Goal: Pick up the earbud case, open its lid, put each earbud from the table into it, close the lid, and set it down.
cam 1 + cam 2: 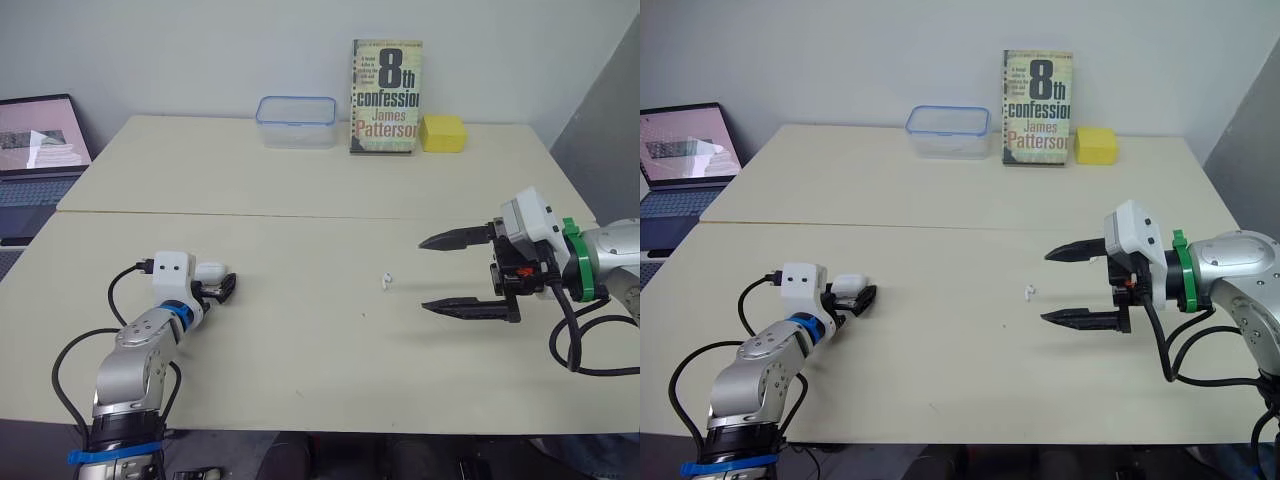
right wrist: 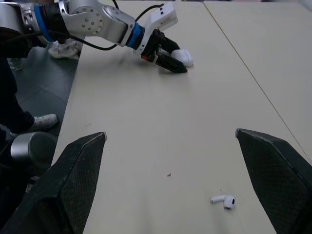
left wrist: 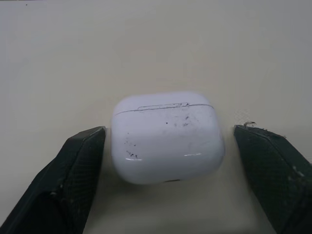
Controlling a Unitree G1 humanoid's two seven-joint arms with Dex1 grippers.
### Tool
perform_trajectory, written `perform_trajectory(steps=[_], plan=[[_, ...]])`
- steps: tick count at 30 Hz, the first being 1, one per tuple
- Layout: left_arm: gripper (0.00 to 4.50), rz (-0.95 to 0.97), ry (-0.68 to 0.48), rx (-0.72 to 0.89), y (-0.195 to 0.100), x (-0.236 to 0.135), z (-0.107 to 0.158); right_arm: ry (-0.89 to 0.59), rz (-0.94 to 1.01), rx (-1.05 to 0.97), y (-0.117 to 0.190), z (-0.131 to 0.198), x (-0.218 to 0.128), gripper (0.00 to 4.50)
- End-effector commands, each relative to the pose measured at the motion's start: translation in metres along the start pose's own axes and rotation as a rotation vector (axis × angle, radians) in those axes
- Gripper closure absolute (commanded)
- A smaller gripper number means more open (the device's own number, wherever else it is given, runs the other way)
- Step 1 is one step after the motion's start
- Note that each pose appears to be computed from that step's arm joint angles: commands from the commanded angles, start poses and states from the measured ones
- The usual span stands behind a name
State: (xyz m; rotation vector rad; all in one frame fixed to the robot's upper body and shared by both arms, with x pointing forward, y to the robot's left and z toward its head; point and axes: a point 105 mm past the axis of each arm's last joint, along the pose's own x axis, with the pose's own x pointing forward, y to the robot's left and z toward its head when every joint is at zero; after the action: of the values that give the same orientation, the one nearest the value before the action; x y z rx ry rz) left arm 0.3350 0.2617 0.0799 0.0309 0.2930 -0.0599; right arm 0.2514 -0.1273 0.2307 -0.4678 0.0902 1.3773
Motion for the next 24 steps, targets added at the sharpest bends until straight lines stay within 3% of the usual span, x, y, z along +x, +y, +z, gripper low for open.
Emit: perform_trajectory(steps=[1,3,8,12,16,24], plan=[[1.16,-0.001,0.042,0.006,-0.003,0.000,-0.010,-0.008,0.020,-0.029,0.004,0.006,0.001,0.00],[1.67,0.016,0.051,0.013,0.002,-0.002,-0.013,-0.008,0.020,-0.029,0.004,0.006,0.001,0.00],[1.70,0.003,0.052,0.060,0.006,-0.012,-0.019,0.006,0.009,-0.031,0.003,0.003,-0.001,0.00],[1.70,-0.113,0.001,0.173,-0.007,-0.018,-0.015,0.015,-0.021,-0.020,0.000,0.001,-0.004,0.00],[1.70,-0.302,-0.095,0.272,-0.039,-0.021,-0.001,0.009,-0.062,0.019,-0.004,0.001,-0.011,0.00],[1.70,-0.793,-0.419,0.428,-0.143,-0.039,0.049,-0.029,-0.133,0.294,0.005,-0.001,-0.007,0.00]])
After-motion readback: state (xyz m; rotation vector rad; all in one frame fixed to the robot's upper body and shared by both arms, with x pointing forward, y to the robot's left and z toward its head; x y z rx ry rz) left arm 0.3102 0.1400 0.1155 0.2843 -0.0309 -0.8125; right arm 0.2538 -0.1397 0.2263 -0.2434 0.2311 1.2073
